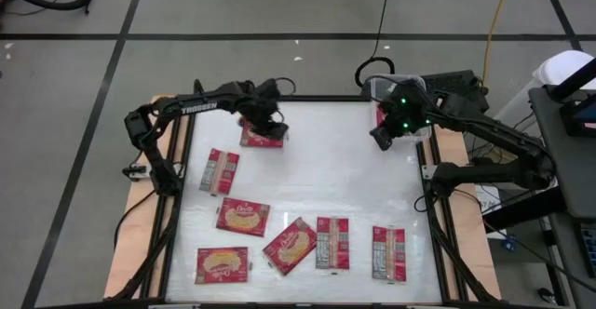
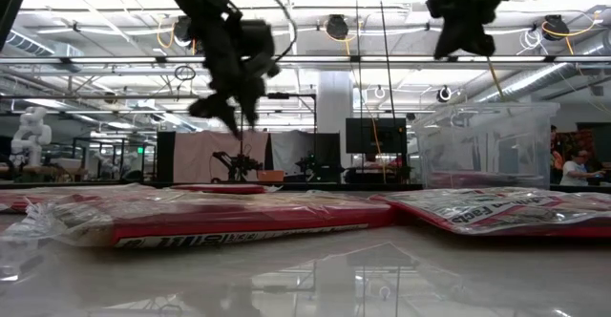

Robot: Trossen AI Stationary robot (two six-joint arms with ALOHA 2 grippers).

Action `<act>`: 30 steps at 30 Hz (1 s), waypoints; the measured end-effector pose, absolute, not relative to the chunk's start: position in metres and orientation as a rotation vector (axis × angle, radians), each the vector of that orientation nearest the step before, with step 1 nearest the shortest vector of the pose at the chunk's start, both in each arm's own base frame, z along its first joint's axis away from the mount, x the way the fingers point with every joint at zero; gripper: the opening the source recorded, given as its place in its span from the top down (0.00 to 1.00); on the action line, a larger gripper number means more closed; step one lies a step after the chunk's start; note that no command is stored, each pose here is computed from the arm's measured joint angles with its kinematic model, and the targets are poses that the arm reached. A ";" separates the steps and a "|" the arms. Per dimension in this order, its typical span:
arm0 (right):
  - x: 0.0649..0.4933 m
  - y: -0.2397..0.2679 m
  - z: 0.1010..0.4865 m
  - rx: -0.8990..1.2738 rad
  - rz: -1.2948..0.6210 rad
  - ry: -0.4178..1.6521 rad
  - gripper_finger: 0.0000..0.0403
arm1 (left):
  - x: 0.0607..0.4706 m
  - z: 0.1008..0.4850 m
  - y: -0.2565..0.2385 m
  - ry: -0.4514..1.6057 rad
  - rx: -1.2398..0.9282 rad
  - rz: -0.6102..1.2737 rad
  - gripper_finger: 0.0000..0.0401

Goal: Sort popcorn bags into baskets
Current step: Put the red popcorn bag into the transparent container

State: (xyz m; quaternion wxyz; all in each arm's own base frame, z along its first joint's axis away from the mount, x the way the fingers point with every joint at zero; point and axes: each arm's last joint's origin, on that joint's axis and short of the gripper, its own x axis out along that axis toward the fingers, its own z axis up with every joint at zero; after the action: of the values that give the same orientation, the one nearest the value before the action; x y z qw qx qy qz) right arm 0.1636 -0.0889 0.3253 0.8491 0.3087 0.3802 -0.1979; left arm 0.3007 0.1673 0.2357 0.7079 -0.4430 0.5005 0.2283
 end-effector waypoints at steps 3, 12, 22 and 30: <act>0.168 -0.092 0.330 0.627 -0.407 0.730 1.00 | 0.280 0.230 0.182 1.188 -1.039 0.594 0.58; 0.173 -0.108 0.344 0.528 -0.390 0.542 1.00 | 0.239 0.205 0.212 1.214 -1.144 0.671 0.35; 0.169 -0.114 0.348 0.416 -0.331 0.515 1.00 | 0.227 0.193 0.226 1.162 -1.110 0.715 0.24; 0.168 -0.115 0.348 0.364 -0.288 0.518 1.00 | 0.215 0.164 0.218 1.201 -1.114 0.740 0.30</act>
State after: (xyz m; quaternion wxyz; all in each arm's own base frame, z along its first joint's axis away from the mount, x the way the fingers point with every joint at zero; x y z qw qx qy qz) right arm 0.1683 -0.1146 0.3481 0.9402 0.1781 0.2538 -0.1410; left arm 0.2145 0.2179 0.1645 0.6226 -0.4849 0.5230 0.3221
